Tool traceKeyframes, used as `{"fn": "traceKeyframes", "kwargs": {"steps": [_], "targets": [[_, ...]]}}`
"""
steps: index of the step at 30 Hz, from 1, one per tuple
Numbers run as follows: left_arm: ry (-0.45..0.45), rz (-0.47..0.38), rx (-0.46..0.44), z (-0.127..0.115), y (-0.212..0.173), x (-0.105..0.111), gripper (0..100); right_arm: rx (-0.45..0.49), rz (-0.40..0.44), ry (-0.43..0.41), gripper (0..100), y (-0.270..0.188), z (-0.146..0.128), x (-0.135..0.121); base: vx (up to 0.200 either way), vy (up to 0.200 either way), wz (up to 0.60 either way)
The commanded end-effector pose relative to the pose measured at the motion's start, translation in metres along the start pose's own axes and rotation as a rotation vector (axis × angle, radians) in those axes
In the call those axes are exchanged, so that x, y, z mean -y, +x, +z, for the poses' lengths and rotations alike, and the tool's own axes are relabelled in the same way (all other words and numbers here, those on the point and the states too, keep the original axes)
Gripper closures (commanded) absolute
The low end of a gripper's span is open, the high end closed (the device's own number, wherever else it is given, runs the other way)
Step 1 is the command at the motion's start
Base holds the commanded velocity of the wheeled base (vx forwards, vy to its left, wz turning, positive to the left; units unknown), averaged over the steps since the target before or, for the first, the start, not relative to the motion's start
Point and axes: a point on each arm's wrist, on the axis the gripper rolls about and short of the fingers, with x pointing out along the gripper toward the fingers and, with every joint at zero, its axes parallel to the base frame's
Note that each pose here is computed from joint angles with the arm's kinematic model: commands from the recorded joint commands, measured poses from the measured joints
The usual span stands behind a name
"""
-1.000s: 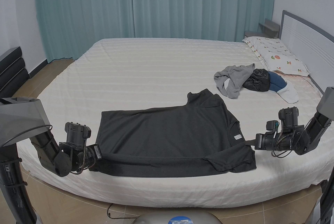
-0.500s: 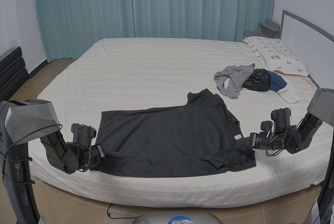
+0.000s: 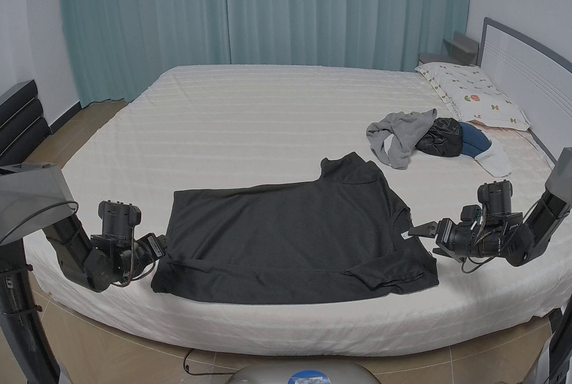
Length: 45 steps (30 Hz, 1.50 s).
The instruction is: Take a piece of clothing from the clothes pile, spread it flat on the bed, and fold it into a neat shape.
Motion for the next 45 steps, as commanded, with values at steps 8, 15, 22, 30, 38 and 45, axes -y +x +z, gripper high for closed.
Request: {"fn": "traceKeyframes", "kwargs": {"steps": [8, 15, 22, 30, 38, 45], "targets": [[-0.21, -0.092, -0.04, 0.005, -0.037, -0.009, 0, -0.024, 0.036, 0.158, 0, -0.019, -0.009, 0.006, 0.0, 0.0, 0.0], [-0.216, -0.119, -0.061, 0.004, -0.039, -0.01, 0, -0.027, 0.035, 0.159, 0, -0.015, -0.013, 0.01, 0.0, 0.0, 0.0], [-0.221, -0.121, -0.053, 0.004, -0.037, -0.01, 0, -0.031, 0.035, 0.156, 0, -0.015, -0.014, 0.009, 0.029, 0.0, 0.0], [-0.238, -0.139, -0.064, 0.002, -0.037, -0.009, 0, -0.034, 0.036, 0.144, 0, -0.015, -0.015, 0.009, 0.175, 0.0, 0.0], [-0.244, -0.235, -0.195, -0.004, -0.041, -0.02, 0, -0.043, 0.034, 0.14, 0, -0.013, -0.016, 0.009, 0.0, 0.0, 0.0], [-0.202, -0.239, -0.252, -0.009, -0.037, -0.028, 0, -0.051, 0.03, 0.127, 0, -0.012, -0.018, 0.01, 0.0, 0.0, 0.0]]}}
